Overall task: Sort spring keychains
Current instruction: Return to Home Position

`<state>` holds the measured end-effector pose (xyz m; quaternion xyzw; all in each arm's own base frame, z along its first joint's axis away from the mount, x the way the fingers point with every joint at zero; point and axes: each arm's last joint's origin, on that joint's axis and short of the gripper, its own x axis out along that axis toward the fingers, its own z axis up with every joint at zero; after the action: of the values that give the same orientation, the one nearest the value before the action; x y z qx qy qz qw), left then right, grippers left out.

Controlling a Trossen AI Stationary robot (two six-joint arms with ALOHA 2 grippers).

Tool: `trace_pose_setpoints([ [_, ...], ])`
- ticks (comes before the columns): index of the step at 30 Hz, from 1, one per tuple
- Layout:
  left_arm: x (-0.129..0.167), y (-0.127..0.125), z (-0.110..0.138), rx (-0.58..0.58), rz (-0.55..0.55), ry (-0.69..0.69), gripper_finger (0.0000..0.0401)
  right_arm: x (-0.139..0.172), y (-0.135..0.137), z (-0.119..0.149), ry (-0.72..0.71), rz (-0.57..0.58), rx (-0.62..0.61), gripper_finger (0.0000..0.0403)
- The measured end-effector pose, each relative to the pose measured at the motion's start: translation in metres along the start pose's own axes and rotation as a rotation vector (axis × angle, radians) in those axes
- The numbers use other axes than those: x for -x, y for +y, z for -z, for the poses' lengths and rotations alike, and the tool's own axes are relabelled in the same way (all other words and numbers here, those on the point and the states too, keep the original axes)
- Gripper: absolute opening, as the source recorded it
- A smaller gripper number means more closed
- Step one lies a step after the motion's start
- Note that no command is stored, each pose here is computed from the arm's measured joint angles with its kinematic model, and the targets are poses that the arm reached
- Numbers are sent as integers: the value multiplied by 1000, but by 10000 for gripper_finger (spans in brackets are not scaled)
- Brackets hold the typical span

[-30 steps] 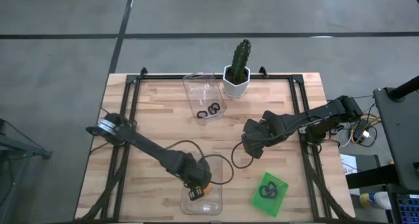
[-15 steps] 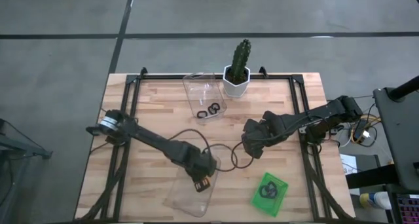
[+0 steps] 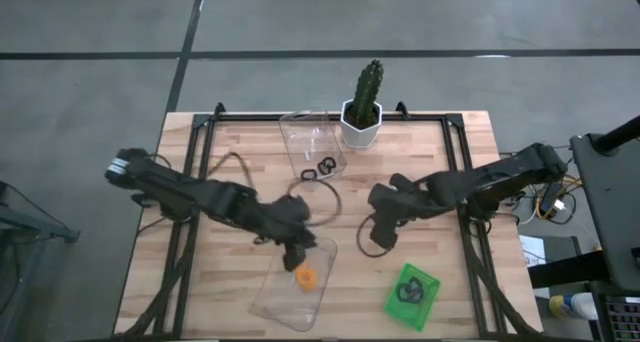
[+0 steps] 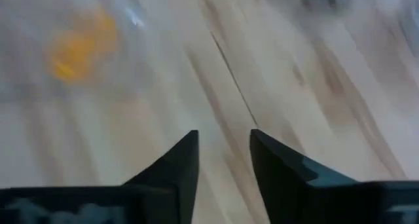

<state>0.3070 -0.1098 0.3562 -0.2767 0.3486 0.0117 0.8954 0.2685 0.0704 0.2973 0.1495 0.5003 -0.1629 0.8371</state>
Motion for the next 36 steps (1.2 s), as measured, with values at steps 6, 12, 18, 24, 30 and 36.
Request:
trace_pose_setpoints([
  [6, 43, 25, 15, 36, 127, -293, 72, 25, -2, 10, -428, -297, 66, 67],
  [12, 67, 64, 53, 50, 263, -461, 71, 40, -35, 38, -666, -363, 16, 32],
  [18, 68, 112, 103, 13, 235, -457, 71, 40, -66, 75, -658, -358, 66, 29],
  [24, 67, 139, 130, -111, 335, -708, 71, 35, -83, 96, -810, -425, 133, 29],
  [30, 58, 160, 154, -261, 298, -757, 71, 17, -94, 116, -809, -446, 129, 29],
  [36, 55, 169, 165, -278, 328, -744, 71, -6, -97, 135, -932, -628, 208, 29],
])
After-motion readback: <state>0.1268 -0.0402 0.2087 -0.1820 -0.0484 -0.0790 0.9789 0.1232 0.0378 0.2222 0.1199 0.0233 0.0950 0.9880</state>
